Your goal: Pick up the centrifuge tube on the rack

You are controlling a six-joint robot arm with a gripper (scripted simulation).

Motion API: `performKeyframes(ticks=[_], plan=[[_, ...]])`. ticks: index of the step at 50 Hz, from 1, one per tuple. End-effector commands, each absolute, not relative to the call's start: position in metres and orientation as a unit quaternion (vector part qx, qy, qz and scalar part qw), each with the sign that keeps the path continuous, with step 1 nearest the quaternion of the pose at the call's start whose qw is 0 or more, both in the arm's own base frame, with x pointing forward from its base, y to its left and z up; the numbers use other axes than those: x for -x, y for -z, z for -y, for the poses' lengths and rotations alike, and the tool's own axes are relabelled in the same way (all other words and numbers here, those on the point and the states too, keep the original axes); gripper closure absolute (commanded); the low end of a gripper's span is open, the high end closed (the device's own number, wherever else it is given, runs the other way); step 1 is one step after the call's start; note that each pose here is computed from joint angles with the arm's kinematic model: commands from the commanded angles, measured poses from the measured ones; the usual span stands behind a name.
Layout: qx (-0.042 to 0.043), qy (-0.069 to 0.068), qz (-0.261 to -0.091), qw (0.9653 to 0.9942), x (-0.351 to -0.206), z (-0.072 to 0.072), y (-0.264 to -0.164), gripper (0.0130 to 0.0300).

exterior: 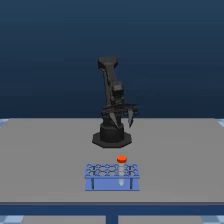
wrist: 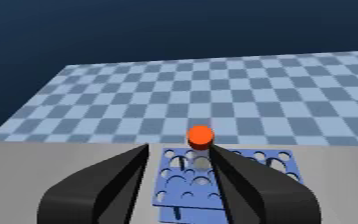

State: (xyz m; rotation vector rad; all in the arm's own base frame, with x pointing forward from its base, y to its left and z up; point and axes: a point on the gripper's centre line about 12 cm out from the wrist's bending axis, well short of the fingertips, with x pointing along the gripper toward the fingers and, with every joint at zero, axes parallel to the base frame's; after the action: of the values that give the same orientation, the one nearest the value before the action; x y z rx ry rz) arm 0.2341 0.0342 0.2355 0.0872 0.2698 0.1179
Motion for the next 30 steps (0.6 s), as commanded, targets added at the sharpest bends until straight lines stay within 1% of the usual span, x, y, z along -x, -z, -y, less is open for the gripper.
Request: performKeyframes(ticks=[1,2,3,5,6,7,8,10,11,12,13,15,16,17,18,20,21,22,23,25,26,27,28,30], plan=[[-0.0364,-0.053,-0.142,0.9878,-0.244,-0.034,-0.2337,0.013],[-0.0364,-0.053,-0.142,0.9878,-0.244,-0.034,-0.2337,0.013],[-0.0346,-0.05,-0.148,0.9871,-0.25,-0.034,-0.2322,0.013],[-0.0346,-0.05,-0.148,0.9871,-0.25,-0.034,-0.2322,0.013],[-0.0327,-0.048,-0.154,0.9863,-0.255,-0.034,-0.2308,0.013],[-0.0327,-0.048,-0.154,0.9863,-0.255,-0.034,-0.2308,0.013],[-0.0308,-0.045,-0.16,0.9855,-0.26,-0.034,-0.2293,0.013],[-0.0308,-0.045,-0.16,0.9855,-0.26,-0.034,-0.2293,0.013],[-0.0288,-0.042,-0.167,0.9847,-0.266,-0.034,-0.2278,0.013],[-0.0288,-0.042,-0.167,0.9847,-0.266,-0.034,-0.2278,0.013],[-0.0269,-0.039,-0.173,0.9838,-0.271,-0.034,-0.2263,0.013],[-0.0269,-0.039,-0.173,0.9838,-0.271,-0.034,-0.2263,0.013],[-0.0249,-0.036,-0.179,0.9829,-0.277,-0.034,-0.2247,0.013],[-0.0249,-0.036,-0.179,0.9829,-0.277,-0.034,-0.2247,0.013],[-0.0229,-0.033,-0.186,0.9818,-0.283,-0.035,-0.2231,0.013],[-0.0229,-0.033,-0.186,0.9818,-0.283,-0.035,-0.2231,0.013],[-0.021,-0.03,-0.192,0.9807,-0.288,-0.035,-0.2214,0.013],[-0.021,-0.03,-0.192,0.9807,-0.288,-0.035,-0.2214,0.013],[-0.0191,-0.028,-0.198,0.9795,-0.294,-0.035,-0.2197,0.013],[-0.0191,-0.028,-0.198,0.9795,-0.294,-0.035,-0.2197,0.013],[-0.0174,-0.026,-0.204,0.9784,-0.299,-0.035,-0.2181,0.013],[-0.0174,-0.026,-0.204,0.9784,-0.299,-0.035,-0.2181,0.013],[-0.0157,-0.023,-0.21,0.9774,-0.304,-0.035,-0.2166,0.013],[-0.0157,-0.023,-0.21,0.9774,-0.304,-0.035,-0.2166,0.013]])
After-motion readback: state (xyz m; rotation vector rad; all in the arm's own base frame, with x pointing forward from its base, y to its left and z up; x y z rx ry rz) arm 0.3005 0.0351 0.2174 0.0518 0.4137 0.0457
